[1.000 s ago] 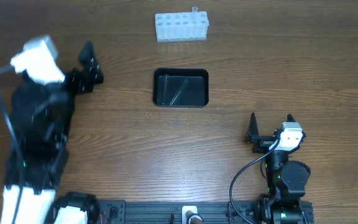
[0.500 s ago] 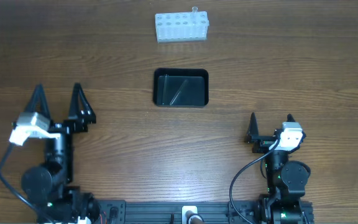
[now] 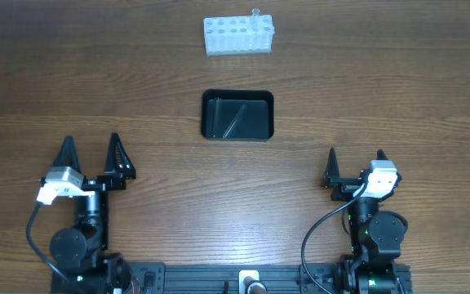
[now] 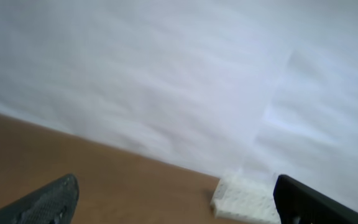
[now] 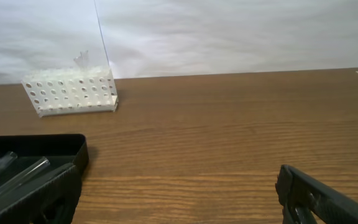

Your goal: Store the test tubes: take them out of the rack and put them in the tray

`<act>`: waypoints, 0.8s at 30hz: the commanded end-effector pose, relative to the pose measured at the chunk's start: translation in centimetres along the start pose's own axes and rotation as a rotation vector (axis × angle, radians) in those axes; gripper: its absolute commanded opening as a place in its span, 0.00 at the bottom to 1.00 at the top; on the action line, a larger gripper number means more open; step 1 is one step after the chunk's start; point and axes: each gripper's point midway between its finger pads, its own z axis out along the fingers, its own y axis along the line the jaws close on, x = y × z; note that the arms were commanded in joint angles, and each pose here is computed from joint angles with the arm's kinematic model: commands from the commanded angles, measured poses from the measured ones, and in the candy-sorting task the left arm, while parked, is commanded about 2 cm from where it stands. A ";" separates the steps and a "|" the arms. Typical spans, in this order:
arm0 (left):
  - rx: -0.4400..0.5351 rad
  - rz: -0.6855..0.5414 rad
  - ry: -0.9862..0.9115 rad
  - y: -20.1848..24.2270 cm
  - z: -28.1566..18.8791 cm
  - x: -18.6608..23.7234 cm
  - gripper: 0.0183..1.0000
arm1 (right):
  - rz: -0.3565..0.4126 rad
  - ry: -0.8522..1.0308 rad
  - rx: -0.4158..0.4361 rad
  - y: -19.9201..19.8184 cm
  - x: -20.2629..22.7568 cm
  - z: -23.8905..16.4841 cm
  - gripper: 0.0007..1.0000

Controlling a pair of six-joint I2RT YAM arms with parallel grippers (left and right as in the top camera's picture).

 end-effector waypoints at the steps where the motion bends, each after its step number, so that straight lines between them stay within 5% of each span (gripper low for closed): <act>1: -0.068 0.027 0.052 1.4 -0.4 1.5 1.00 | -0.005 0.000 -0.002 0.0 0.1 0.0 0.99; 15: -0.109 0.236 0.267 3.1 -1.4 6.4 1.00 | -0.005 0.000 -0.002 0.0 0.1 0.0 0.99; 24: -0.093 0.241 0.270 2.9 -1.3 6.4 1.00 | -0.005 0.000 -0.002 0.0 0.1 0.0 0.99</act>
